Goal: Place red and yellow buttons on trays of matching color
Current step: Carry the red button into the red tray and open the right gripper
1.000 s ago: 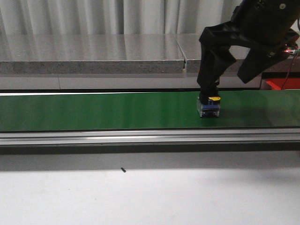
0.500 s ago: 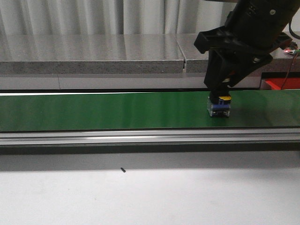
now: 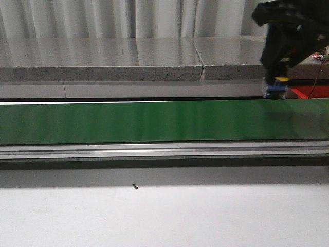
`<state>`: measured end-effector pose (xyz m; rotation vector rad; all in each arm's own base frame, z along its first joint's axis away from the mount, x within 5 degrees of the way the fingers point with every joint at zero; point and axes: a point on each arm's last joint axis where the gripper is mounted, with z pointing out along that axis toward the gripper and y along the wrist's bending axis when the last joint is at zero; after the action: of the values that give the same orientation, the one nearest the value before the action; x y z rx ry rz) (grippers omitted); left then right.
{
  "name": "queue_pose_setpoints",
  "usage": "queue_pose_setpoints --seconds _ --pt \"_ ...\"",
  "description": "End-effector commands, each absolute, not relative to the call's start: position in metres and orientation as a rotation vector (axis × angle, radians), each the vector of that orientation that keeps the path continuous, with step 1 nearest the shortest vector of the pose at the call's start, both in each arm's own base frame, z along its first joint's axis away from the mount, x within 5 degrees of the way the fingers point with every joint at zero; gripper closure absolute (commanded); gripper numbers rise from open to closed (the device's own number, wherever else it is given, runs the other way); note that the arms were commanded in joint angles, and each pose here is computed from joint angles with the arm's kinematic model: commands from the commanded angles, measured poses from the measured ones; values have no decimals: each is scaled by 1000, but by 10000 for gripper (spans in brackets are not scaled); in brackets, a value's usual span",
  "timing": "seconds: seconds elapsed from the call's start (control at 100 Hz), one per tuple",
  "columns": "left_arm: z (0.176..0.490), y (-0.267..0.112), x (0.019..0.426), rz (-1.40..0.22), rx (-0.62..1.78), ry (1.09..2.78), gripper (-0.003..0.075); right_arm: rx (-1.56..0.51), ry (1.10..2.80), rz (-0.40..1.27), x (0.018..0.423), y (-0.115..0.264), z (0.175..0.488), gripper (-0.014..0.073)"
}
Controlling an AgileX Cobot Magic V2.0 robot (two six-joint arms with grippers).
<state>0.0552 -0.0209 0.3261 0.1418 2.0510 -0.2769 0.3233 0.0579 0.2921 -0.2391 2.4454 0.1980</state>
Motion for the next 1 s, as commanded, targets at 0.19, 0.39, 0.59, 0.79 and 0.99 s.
queue_pose_setpoints --seconds 0.19,0.39,0.59,0.79,0.99 --pt "340 -22 58 -299 128 1959 741 42 2272 70 329 -20 337 477" --pt "340 -22 58 -299 128 1959 741 183 2240 0 343 -65 344 477" --pt "340 -22 58 -299 128 1959 741 246 2237 -11 376 -90 334 477" --pt "340 -22 58 -299 128 1959 741 246 2239 -9 422 -102 318 477" --pt "340 -22 58 -299 128 1959 741 253 2270 -4 457 -112 287 477"
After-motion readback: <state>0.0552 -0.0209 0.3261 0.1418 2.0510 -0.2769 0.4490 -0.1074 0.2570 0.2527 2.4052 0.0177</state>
